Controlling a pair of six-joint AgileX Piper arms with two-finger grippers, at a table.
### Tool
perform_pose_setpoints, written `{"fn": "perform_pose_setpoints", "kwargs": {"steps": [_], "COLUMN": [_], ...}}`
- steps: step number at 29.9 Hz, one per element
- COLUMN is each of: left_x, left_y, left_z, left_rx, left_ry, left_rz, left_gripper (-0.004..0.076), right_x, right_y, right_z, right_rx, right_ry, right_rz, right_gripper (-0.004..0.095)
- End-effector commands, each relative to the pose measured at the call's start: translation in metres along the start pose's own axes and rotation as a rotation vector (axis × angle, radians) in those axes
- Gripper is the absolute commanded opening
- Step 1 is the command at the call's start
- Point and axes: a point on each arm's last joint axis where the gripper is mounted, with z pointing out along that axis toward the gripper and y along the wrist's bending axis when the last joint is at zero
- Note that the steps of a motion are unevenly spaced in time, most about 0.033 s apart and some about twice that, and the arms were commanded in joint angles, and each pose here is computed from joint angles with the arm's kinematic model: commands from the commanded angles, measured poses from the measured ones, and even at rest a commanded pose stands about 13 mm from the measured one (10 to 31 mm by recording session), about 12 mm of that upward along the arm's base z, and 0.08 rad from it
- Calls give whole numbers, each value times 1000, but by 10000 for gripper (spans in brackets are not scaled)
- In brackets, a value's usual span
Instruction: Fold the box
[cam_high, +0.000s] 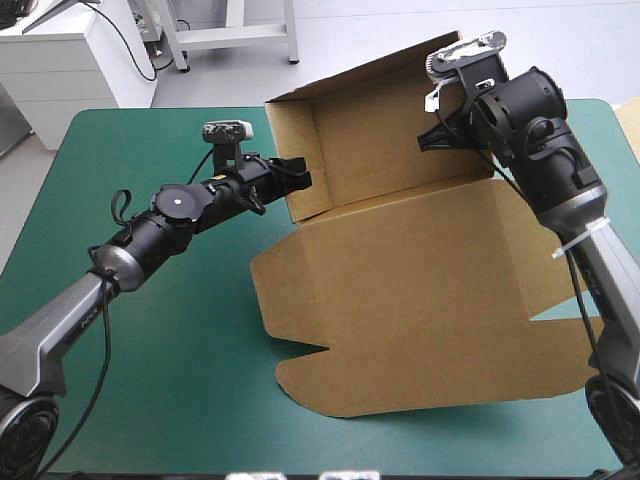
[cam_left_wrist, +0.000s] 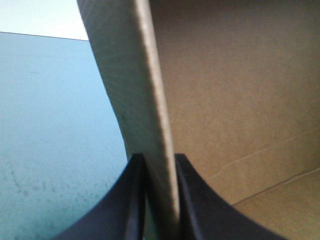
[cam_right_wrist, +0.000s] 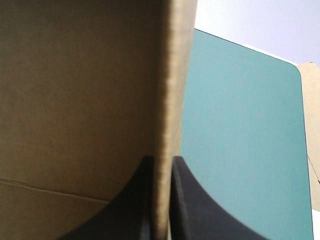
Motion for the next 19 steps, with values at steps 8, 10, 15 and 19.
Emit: {"fn": "perform_pose_setpoints", "kwargs": {"steps": [8,10,15,19], "left_x": [-9,-9,-14,-21], "left_y": [-38,-38,-37,-32], "left_z": [-18,-18,-22,-28], "left_rx": [216,201,111,-24], "left_ry": [37,48,132,228], "left_rz": [-73,-71,-14,57], "left_gripper": [-8,-8,-8,-8], "right_x": [-7,-3,9,26], "right_y": [10,7,6,13], "right_z": [-29,-24,-6,21], "right_rx": [-161,-125,-83,-150], "right_ry": [-95,-56,23,112], "right_rz": [48,38,38,65], "right_gripper": [-1,-2,-2,-2]}}
